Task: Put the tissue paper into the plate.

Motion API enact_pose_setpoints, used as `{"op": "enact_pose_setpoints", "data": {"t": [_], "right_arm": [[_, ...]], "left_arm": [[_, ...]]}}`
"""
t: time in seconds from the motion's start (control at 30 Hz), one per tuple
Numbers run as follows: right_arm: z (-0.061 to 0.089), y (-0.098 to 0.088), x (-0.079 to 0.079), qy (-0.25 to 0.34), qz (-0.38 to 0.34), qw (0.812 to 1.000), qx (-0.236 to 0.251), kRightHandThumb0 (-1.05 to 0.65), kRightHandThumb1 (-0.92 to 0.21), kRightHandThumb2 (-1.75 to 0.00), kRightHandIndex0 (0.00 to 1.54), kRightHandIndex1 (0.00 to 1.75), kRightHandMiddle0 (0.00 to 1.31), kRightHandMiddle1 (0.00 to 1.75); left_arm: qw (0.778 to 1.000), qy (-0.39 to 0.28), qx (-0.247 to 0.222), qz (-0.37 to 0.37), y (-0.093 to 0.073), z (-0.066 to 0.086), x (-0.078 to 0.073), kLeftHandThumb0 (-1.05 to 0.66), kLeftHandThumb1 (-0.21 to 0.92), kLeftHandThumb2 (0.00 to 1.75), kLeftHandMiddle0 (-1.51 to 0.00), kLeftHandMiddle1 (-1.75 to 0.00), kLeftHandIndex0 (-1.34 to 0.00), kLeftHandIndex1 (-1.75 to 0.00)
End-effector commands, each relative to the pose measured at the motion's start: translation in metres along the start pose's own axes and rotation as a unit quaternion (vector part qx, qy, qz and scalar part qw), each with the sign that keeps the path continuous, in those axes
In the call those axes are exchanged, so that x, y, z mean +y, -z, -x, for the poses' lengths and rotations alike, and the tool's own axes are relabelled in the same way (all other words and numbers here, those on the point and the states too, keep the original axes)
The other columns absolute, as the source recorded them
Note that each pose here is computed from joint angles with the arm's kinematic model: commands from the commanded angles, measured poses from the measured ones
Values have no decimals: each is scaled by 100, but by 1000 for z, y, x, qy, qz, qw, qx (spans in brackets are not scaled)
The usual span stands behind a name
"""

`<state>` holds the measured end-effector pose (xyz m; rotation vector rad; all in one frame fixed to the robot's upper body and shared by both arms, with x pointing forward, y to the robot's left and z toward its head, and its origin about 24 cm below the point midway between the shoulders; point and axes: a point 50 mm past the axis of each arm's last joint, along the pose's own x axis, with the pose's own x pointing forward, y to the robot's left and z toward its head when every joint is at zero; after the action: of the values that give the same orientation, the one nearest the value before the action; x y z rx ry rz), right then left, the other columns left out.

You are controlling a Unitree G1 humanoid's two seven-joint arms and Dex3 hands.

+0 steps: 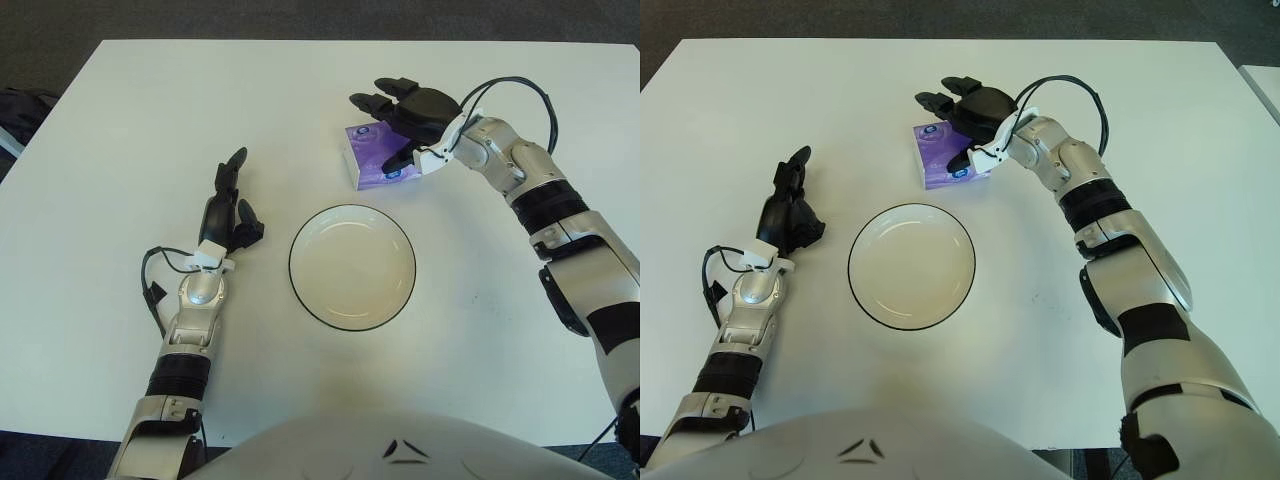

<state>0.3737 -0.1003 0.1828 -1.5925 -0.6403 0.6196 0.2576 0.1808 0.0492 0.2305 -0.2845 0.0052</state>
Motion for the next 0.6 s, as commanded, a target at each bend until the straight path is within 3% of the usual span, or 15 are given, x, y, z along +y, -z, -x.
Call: {"op": "enact_pose_setpoints", "data": {"t": [0.0, 0.57], "right_arm": [[2, 4, -1, -13, 14, 1000, 5, -105, -92, -33, 0, 0, 0, 0], [6, 7, 8, -55, 30, 998, 7, -105, -92, -39, 0, 0, 0, 0]], "left_arm": [[995, 15, 96, 13, 32, 30, -12, -92, 92, 124, -7, -1, 0, -44], [994, 14, 105, 14, 34, 31, -12, -90, 92, 124, -8, -1, 0, -47]]}}
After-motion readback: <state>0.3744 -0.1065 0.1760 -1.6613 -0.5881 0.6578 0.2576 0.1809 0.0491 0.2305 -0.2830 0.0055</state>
